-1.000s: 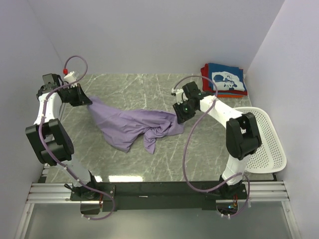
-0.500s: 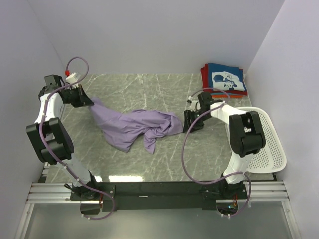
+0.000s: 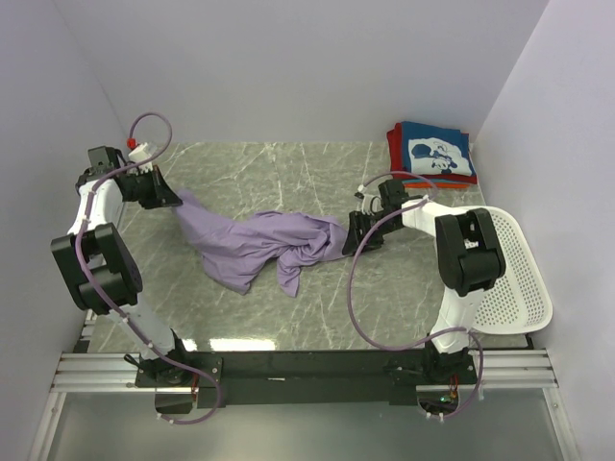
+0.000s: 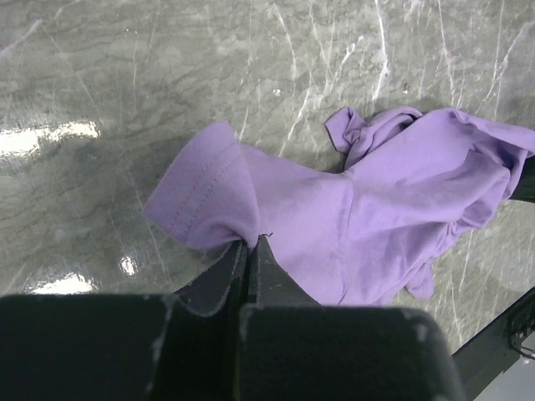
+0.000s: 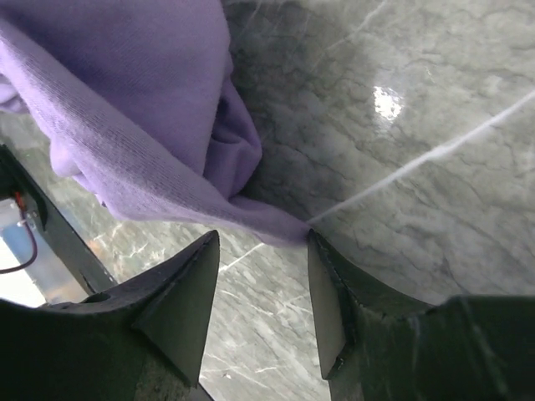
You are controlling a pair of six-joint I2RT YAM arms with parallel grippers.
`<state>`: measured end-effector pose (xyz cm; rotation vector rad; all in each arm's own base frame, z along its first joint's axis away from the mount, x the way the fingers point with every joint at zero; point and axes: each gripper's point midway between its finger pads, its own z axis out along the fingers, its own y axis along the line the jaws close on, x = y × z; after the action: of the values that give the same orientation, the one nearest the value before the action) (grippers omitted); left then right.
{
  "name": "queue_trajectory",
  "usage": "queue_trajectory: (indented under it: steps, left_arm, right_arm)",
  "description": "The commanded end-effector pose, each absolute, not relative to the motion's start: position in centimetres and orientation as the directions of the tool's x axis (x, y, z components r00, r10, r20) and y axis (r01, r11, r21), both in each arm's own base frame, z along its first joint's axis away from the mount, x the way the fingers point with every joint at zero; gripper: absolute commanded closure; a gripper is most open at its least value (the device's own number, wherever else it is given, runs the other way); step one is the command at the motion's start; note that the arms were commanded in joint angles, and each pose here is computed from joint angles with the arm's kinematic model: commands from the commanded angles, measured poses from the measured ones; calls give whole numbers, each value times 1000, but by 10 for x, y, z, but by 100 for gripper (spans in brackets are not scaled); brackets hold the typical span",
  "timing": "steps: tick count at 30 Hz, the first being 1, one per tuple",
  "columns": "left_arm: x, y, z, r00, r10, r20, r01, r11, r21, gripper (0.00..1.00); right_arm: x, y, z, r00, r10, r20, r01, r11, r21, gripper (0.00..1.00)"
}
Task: Fold and stack the t-shirts
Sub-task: Flatten the tshirt out
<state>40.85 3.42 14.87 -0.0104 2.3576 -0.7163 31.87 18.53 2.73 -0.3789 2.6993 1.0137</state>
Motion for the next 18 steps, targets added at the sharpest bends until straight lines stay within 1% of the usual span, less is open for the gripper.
queue_trajectory:
  steps: [1, 4, 5, 7, 8, 9, 11, 12, 13, 14, 16, 17, 18]
  left_arm:
    - [419, 34, 163, -747, -185, -638, 213, 843, -494, 99]
    - [421, 34, 164, -746, -191, -638, 212, 840, -499, 99]
    - [422, 34, 165, -743, -191, -641, 214, 840, -499, 99]
    - [422, 35, 165, -744, -190, -641, 213, 842, -496, 99]
    - [424, 36, 169, -738, -186, -649, 217, 845, -490, 99]
    - [424, 40, 173, -732, -186, -656, 216, 849, -482, 99]
    - [429, 47, 189, -704, -178, -687, 229, 860, -457, 99]
    - [431, 53, 197, -690, -182, -700, 228, 864, -450, 99]
    - [432, 57, 205, -675, -181, -715, 234, 867, -441, 99]
    - [436, 63, 221, -649, -173, -741, 248, 873, -420, 99]
    - [441, 74, 236, -618, -149, -772, 265, 885, -382, 99]
    - [446, 78, 255, -581, -124, -804, 284, 895, -344, 99]
    - [449, 81, 262, -566, -111, -817, 290, 901, -323, 99]
  right_arm:
    - [318, 191, 24, -932, -176, -318, -346, 696, 629, 47]
    - [321, 194, 28, -924, -176, -339, -363, 680, 637, 65]
    - [322, 194, 30, -922, -174, -347, -367, 680, 635, 80]
    - [328, 195, 41, -918, -171, -358, -373, 682, 629, 99]
    - [330, 192, 44, -901, -198, -385, -409, 681, 607, 100]
    - [330, 185, 53, -900, -198, -388, -409, 692, 595, 100]
    - [346, 172, 71, -865, -223, -449, -456, 723, 519, 100]
    - [346, 161, 84, -859, -230, -457, -458, 744, 486, 100]
    - [361, 152, 100, -830, -244, -502, -477, 777, 411, 100]
    - [363, 142, 109, -810, -281, -516, -500, 790, 355, 100]
    - [385, 131, 150, -737, -305, -603, -531, 814, 237, 100]
    - [391, 117, 159, -720, -338, -606, -524, 837, 156, 100]
    - [398, 114, 174, -694, -351, -628, -528, 842, 112, 100]
